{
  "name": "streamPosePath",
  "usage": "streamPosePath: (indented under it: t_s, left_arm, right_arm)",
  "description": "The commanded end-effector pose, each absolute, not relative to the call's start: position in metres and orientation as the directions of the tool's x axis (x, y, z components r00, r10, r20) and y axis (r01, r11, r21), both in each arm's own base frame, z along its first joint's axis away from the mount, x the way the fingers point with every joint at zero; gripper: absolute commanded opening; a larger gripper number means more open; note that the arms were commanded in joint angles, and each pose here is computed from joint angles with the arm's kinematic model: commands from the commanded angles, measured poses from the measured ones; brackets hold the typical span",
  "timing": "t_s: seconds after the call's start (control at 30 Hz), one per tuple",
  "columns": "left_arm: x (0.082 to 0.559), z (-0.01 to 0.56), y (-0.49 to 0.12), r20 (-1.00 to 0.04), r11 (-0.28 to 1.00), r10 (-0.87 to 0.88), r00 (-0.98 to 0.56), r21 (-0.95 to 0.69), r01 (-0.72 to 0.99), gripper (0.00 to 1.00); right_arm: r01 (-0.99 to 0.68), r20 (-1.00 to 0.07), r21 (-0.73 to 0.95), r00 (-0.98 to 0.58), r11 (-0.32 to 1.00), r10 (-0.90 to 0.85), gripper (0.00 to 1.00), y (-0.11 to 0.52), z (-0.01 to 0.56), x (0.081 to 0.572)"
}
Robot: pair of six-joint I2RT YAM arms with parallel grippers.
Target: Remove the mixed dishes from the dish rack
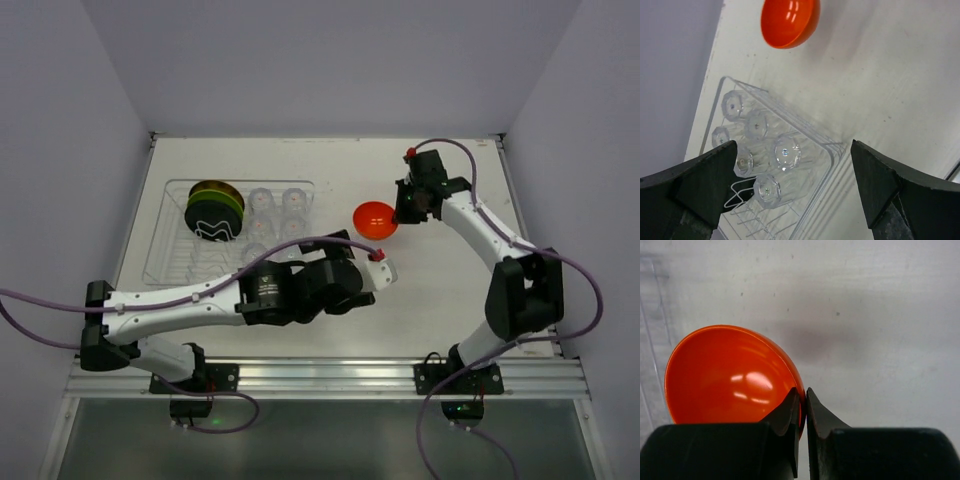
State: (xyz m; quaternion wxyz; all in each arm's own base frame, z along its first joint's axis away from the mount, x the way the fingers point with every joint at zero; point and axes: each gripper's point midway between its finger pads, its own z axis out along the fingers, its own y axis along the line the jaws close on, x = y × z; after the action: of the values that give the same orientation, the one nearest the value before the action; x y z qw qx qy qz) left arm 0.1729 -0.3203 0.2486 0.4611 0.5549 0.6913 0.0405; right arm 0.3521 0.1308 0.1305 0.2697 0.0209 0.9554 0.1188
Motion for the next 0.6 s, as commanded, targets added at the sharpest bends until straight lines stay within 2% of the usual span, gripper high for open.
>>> streamPosePath:
  t_s: [0.0, 0.03, 0.13, 0.2, 0.27, 0.37, 0.57]
  left_arm:
    - [0.207, 0.295, -0.297, -0.729, 0.606, 0.683, -0.043, 0.533, 0.59, 1.0]
    - [0.213, 0.301, -0.293, -0.755, 0.643, 0.652, -0.068, 0.504, 0.577, 1.0]
    - [0.244, 0.326, -0.276, -0.832, 0.77, 0.532, -0.154, 0.4, 0.497, 1.0]
    - [0.268, 0.344, -0.255, -0.894, 0.88, 0.387, -0.226, 0.285, 0.379, 1.0]
    - [0.291, 0.348, -0.225, -0.914, 0.941, 0.283, -0.291, 0.207, 0.267, 1.0]
    - [0.31, 0.35, -0.185, -0.932, 0.989, 0.123, -0.339, 0.086, 0.123, 1.0]
    - [0.338, 0.32, -0.119, -0.92, 0.996, -0.086, -0.382, -0.074, -0.046, 1.0]
  right_arm:
    - [0.018, -0.648, 0.292, -0.731, 0.956, 0.212, 0.0, 0.144, 0.163, 0.428]
    - [0.038, -0.622, 0.288, -0.753, 0.957, 0.217, 0.0, 0.147, 0.143, 0.439]
    - [0.015, -0.622, 0.368, -0.74, 0.93, 0.258, 0.0, 0.158, 0.145, 0.475]
    - [0.045, -0.613, 0.382, -0.735, 0.923, 0.29, 0.0, 0.157, 0.13, 0.497]
    - [0.075, -0.61, 0.371, -0.732, 0.926, 0.304, 0.0, 0.156, 0.116, 0.51]
    - [0.108, -0.616, 0.359, -0.719, 0.927, 0.322, 0.0, 0.154, 0.107, 0.52]
    - [0.148, -0.637, 0.325, -0.695, 0.934, 0.332, 0.02, 0.146, 0.099, 0.52]
